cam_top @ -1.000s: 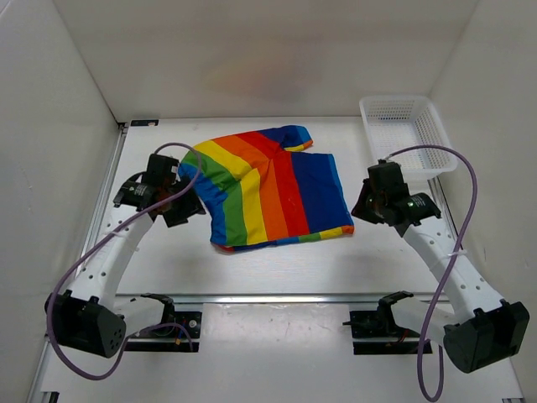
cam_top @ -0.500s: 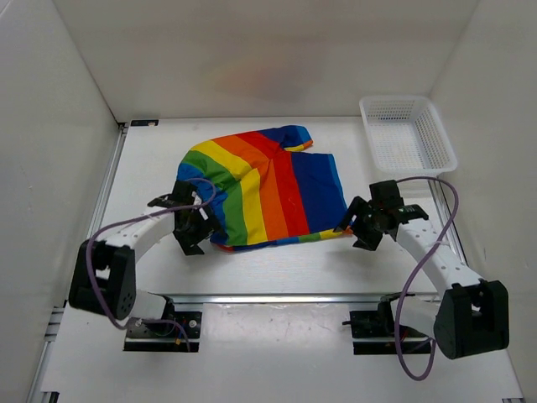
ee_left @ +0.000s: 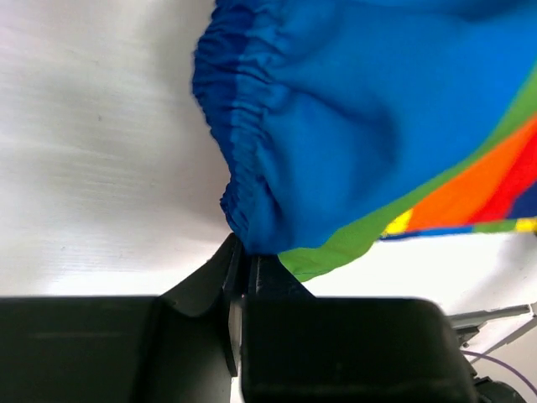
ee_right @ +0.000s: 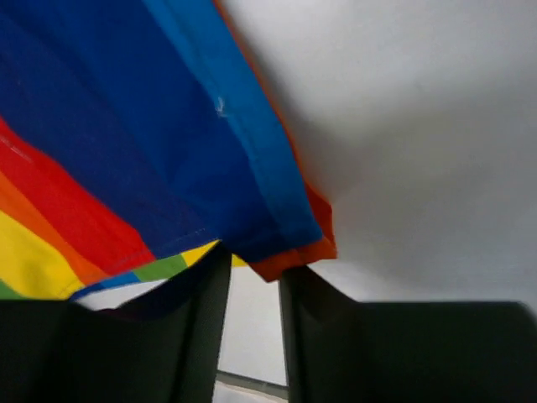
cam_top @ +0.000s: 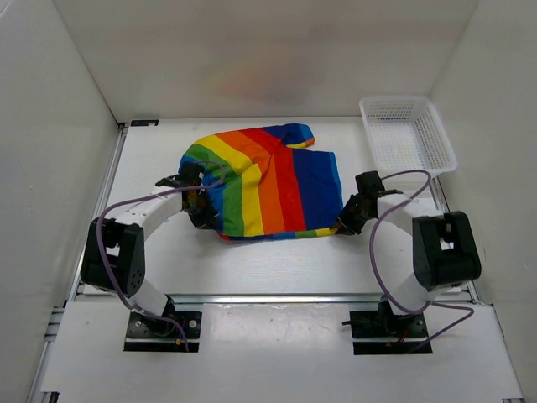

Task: Fold and stack the shorts
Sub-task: Flatten the shorts out

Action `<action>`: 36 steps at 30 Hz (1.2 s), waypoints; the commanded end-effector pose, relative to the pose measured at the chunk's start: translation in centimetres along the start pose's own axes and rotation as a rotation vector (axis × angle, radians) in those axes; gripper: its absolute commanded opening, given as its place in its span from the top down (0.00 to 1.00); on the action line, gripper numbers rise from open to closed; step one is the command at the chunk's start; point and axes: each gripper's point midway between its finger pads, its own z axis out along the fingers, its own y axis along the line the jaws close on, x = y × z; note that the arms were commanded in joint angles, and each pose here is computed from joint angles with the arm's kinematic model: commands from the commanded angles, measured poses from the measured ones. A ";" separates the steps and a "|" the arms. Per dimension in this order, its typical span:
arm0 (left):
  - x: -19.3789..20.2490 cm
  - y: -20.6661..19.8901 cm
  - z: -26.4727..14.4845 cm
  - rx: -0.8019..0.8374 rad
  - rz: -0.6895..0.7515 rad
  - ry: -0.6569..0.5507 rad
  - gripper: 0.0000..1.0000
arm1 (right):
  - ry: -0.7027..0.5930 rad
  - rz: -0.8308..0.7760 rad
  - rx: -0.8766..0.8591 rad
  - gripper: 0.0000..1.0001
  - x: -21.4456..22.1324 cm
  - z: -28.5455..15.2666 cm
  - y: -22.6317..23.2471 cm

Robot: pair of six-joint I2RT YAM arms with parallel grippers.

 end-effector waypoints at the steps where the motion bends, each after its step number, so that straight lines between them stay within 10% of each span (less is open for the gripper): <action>1: -2.8 -1.0 -4.4 -0.036 0.073 -0.114 0.90 | -0.085 0.001 -0.051 0.97 -3.2 -0.2 3.2; 7: -3.6 1.4 -9.3 -0.193 0.116 -0.188 0.90 | -0.208 -0.013 -0.006 1.00 -5.0 -3.3 3.1; 11: 2.7 3.0 -7.7 -0.102 0.085 -0.029 0.85 | -0.198 -0.031 0.032 1.00 -2.1 -4.2 0.9; 12: 4.1 3.3 -6.5 -0.077 0.036 0.010 0.48 | -0.219 -0.036 0.044 1.00 -0.7 -4.9 -0.2; 13: 5.0 3.2 -5.9 -0.074 0.003 0.033 0.32 | -0.188 -0.019 0.080 1.00 0.8 -4.3 -2.1; 16: 6.5 3.6 -5.3 -0.068 -0.059 0.061 0.10 | -0.189 -0.004 0.077 1.00 2.2 -4.6 -3.7; 36: 10.1 1.4 -1.6 0.000 -0.217 0.083 0.36 | -0.222 -0.062 0.083 1.00 1.2 -5.4 -2.8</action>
